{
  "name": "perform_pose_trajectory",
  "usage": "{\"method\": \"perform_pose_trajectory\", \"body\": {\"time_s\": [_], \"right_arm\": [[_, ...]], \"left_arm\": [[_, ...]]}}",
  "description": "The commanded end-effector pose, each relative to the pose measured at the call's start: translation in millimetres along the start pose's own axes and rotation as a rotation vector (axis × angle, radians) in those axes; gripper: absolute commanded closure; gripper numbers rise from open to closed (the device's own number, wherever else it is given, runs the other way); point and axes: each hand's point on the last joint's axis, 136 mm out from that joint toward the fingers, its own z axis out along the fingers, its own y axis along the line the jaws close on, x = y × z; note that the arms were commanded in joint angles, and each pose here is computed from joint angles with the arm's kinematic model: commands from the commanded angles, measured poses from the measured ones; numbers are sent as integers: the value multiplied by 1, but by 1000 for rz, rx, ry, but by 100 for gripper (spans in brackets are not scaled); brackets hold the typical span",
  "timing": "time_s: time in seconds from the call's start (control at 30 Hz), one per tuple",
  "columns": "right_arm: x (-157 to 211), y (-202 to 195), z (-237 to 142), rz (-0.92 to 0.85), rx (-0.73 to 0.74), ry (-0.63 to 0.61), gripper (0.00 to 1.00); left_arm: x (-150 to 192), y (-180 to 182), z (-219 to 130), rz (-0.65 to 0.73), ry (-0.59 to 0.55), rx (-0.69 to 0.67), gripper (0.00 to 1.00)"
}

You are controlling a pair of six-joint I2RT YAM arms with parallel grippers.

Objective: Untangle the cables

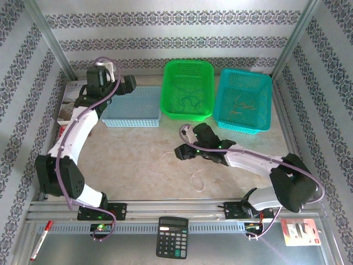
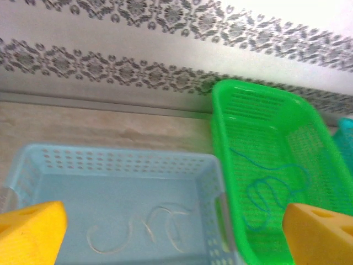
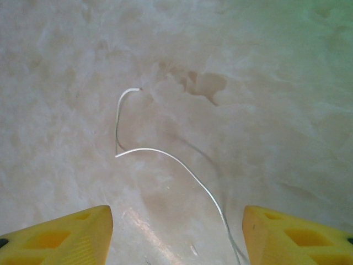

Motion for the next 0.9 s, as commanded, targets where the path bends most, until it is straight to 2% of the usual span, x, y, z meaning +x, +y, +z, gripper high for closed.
{"method": "perform_pose_trajectory", "body": {"time_s": [0.0, 0.1, 0.33, 0.67, 0.8, 0.87], "right_arm": [[1, 0, 9, -139, 38, 67, 36], [7, -1, 19, -218, 59, 132, 35], [16, -12, 40, -346, 147, 236, 35], [13, -10, 71, -387, 142, 292, 34], [11, -5, 83, -390, 109, 304, 38], [11, -1, 87, -390, 89, 311, 43]], "left_arm": [[12, -13, -10, -107, 6, 108, 0], [25, -17, -20, -156, 17, 143, 0], [39, -9, -44, -237, -20, 111, 0], [44, -2, -62, -287, 5, 50, 0], [52, 7, -65, -344, 35, 0, 0], [56, 10, -65, -388, 48, -7, 0]]}}
